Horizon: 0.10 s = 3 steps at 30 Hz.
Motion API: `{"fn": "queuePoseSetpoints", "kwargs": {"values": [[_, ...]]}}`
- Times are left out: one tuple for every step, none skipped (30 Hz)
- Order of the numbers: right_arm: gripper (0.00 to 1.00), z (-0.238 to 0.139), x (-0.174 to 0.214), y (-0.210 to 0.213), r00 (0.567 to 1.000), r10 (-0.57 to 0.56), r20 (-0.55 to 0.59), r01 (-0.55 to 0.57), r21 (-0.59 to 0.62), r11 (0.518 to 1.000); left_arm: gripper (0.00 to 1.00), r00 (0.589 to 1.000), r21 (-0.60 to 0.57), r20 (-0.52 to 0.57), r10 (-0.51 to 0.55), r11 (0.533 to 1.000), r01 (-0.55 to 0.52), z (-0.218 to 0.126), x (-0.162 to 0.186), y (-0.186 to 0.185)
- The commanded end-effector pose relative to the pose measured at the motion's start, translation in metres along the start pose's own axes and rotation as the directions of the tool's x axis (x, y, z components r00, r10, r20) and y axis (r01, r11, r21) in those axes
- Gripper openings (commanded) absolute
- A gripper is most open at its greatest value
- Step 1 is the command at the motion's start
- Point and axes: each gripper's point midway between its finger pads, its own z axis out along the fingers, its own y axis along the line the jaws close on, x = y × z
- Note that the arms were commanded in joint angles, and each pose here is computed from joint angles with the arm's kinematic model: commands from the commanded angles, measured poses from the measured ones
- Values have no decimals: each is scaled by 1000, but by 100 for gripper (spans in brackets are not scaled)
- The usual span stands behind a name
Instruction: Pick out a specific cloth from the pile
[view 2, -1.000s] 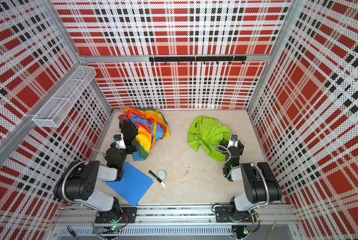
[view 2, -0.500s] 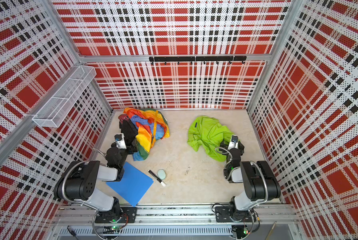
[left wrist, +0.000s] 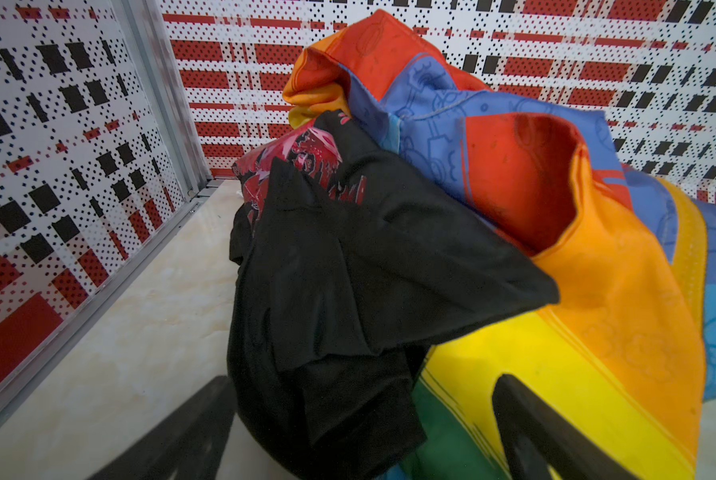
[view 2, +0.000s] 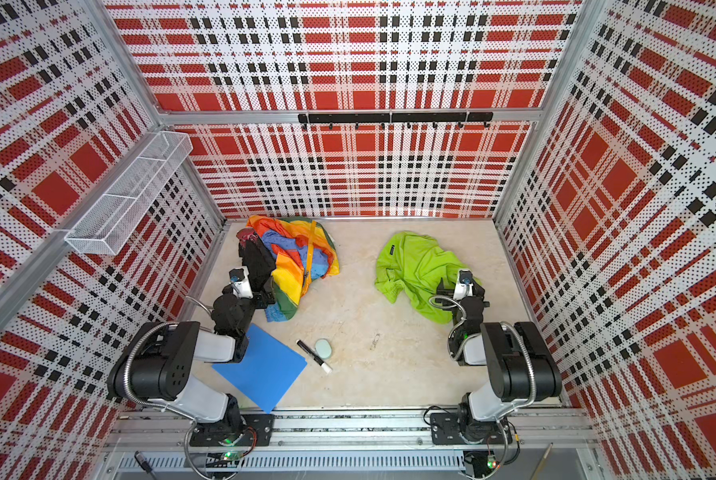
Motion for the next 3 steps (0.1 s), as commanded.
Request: {"fn": "queuePoseSetpoints", "kwargs": {"values": [[100, 3, -18, 0, 998, 7, 61, -6, -6, 1000, 99, 1000, -3, 27, 9, 1000, -9, 3, -10, 0], [100, 3, -18, 0, 998, 7, 61, -6, -6, 1000, 99, 1000, -2, 27, 7, 1000, -7, 3, -9, 0], [100, 3, -18, 0, 998, 8, 62, -7, -6, 1000, 99, 1000, -2, 28, 7, 1000, -7, 2, -10, 0]]}}
